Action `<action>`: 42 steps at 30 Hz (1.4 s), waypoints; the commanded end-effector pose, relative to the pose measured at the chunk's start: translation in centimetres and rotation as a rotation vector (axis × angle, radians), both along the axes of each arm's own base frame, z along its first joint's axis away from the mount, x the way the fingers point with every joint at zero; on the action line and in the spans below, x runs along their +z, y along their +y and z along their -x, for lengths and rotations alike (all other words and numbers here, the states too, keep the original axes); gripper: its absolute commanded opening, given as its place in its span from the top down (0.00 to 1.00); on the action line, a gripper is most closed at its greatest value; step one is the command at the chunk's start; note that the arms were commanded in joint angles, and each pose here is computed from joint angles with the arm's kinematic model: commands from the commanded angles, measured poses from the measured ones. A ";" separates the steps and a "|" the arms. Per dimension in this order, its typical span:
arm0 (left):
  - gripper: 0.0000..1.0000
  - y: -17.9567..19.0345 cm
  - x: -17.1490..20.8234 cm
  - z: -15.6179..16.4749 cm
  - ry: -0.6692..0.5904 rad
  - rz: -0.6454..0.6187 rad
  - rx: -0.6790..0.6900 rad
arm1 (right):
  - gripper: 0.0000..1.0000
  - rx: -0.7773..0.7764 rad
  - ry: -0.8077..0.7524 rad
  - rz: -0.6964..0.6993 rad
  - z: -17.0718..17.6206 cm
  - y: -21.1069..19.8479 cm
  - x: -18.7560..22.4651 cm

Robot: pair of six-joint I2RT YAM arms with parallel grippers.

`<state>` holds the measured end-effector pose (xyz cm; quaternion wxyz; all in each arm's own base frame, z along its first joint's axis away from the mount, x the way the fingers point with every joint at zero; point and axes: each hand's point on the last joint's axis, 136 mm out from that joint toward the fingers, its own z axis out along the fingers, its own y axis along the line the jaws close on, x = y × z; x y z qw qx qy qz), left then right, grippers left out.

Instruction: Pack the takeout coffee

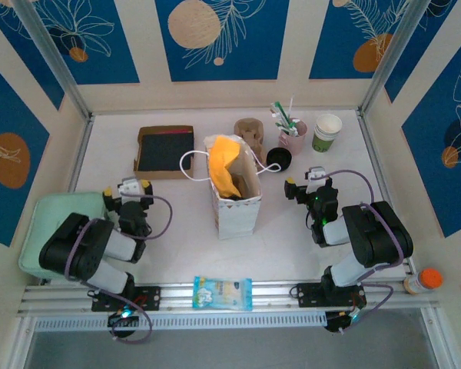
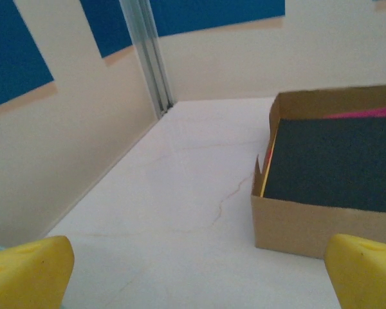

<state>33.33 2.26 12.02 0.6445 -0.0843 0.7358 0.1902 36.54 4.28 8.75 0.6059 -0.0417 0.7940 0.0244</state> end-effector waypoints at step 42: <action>0.00 -4.1 -3.0 -6.4 0.224 0.140 -0.389 | 0.01 -0.111 0.095 -0.082 -3.1 -2.9 0.7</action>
